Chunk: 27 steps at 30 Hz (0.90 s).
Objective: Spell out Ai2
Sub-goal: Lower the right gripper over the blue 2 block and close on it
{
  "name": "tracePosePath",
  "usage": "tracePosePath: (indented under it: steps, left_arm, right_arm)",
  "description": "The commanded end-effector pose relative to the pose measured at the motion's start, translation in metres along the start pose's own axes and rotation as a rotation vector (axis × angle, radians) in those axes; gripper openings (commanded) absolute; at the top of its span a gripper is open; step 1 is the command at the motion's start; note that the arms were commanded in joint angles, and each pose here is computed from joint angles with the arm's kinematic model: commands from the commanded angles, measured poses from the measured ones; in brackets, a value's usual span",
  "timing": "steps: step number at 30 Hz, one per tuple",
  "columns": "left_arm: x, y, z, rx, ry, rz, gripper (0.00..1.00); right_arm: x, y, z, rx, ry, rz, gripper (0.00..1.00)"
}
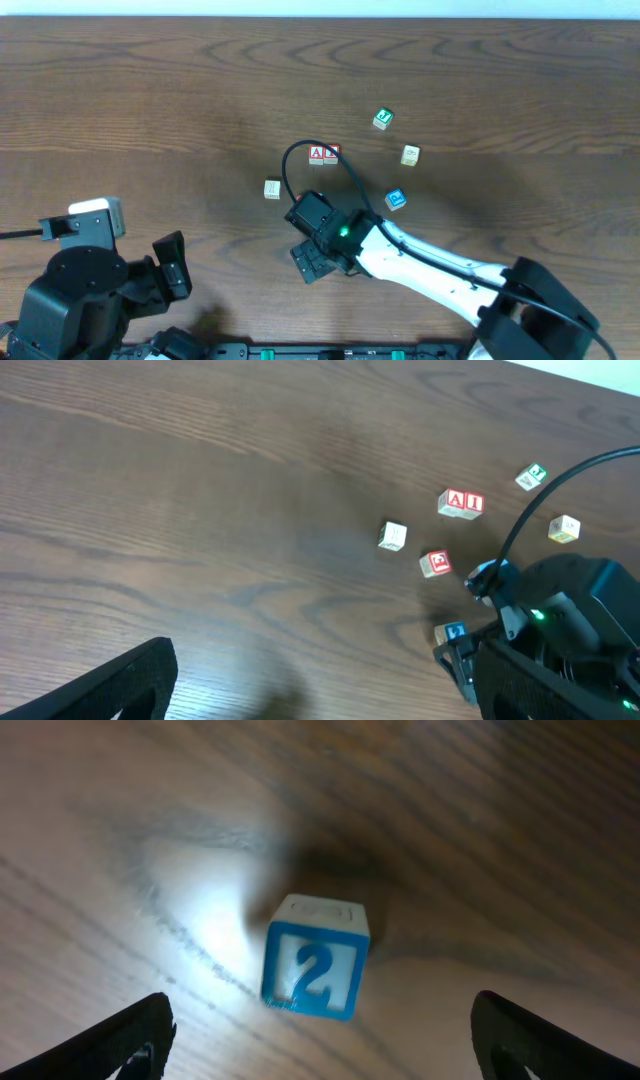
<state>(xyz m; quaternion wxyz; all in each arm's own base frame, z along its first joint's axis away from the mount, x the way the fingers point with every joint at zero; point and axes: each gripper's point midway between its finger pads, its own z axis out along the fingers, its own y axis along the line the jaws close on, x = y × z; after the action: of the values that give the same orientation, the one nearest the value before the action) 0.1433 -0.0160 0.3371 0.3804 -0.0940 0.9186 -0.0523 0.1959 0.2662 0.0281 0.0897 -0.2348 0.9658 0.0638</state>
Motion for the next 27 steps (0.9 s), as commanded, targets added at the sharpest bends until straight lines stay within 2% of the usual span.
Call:
tracePosePath:
  steps: [1, 6, 22, 24, 27]
  left_arm:
    - [-0.001, 0.005, -0.002, -0.021, -0.014, -0.001, 0.95]
    - [-0.002, 0.005, -0.002, -0.023, -0.015, -0.001, 0.95]
    - [-0.001, 0.005, -0.002, -0.023, -0.015, -0.001, 0.96]
    - [-0.002, 0.005, -0.002, -0.023, -0.015, -0.001, 0.95]
    - [-0.001, 0.005, -0.002, -0.023, -0.015, -0.001, 0.95]
  right_arm:
    - [-0.002, 0.001, 0.002, 0.018, -0.014, 0.026, 0.93]
    - [-0.005, -0.001, 0.001, 0.03, -0.029, 0.026, 0.86]
    - [-0.002, -0.006, 0.017, 0.061, -0.005, 0.047, 0.84]
    - [-0.002, -0.005, 0.017, 0.059, -0.008, 0.047, 0.78]
    - [-0.003, -0.005, 0.017, 0.059, -0.009, 0.047, 0.61]
